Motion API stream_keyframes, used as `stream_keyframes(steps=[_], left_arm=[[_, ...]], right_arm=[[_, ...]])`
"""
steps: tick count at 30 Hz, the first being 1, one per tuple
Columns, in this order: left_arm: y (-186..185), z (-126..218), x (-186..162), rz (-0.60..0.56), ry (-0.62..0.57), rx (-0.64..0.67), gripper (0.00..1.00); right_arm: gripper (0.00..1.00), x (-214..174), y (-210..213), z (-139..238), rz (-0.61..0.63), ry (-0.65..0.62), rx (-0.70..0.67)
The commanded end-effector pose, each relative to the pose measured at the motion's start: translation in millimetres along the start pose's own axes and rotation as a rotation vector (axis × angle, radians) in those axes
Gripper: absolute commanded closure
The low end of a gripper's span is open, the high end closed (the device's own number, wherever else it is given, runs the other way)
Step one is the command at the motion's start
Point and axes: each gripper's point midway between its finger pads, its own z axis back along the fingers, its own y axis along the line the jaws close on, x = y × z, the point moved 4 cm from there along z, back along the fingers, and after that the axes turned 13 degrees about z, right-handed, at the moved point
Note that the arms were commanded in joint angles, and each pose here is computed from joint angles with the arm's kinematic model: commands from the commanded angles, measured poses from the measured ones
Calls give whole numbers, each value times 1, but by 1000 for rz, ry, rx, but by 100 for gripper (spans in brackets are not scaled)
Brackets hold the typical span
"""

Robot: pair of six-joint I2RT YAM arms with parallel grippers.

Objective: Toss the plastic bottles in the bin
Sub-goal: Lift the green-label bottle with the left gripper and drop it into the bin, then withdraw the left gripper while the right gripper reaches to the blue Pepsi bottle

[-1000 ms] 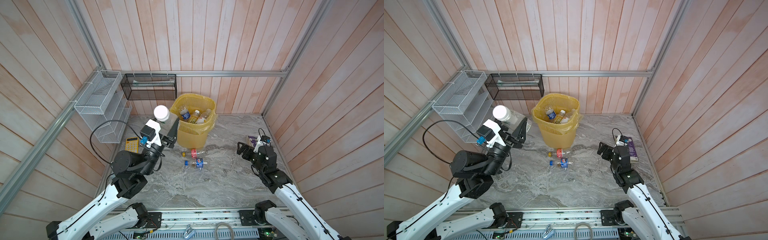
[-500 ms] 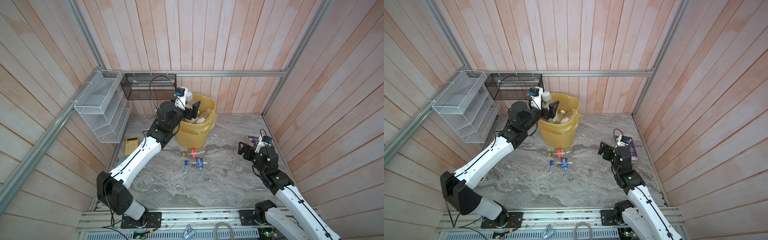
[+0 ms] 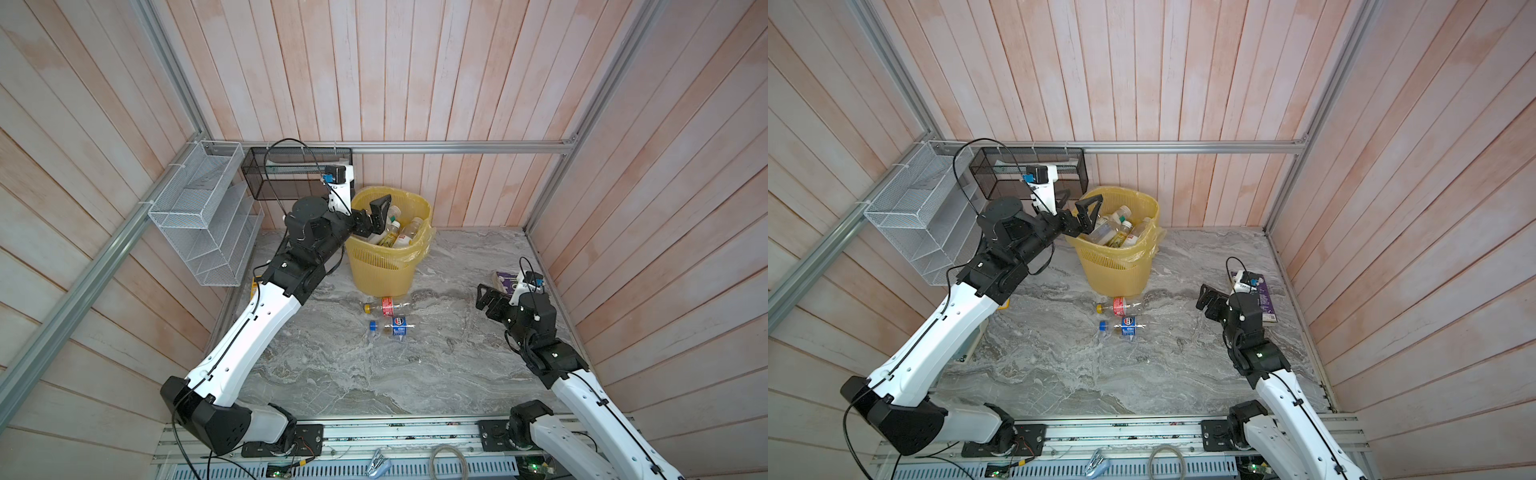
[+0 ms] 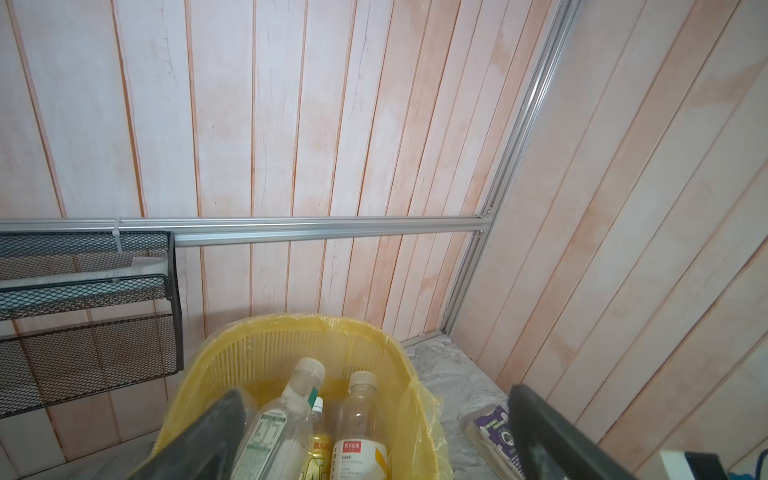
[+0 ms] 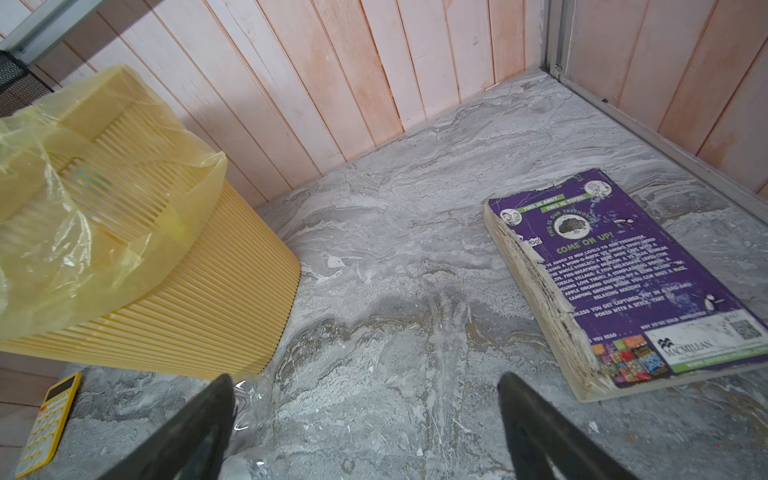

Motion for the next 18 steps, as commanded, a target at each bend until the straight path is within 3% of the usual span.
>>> stream_keyframes(steps=[1, 5, 11, 18], left_arm=[[10, -4, -13, 18, 32, 33, 0], [18, 3, -25, 27, 40, 62, 0], [42, 36, -52, 87, 9, 157, 0], [91, 85, -79, 200, 10, 328, 0]], right_arm=[[1, 10, 3, 1, -2, -14, 7], [1, 10, 10, -1, 5, -7, 58], [5, -10, 37, -16, 118, 76, 254], [7, -31, 87, -32, 370, 171, 421]])
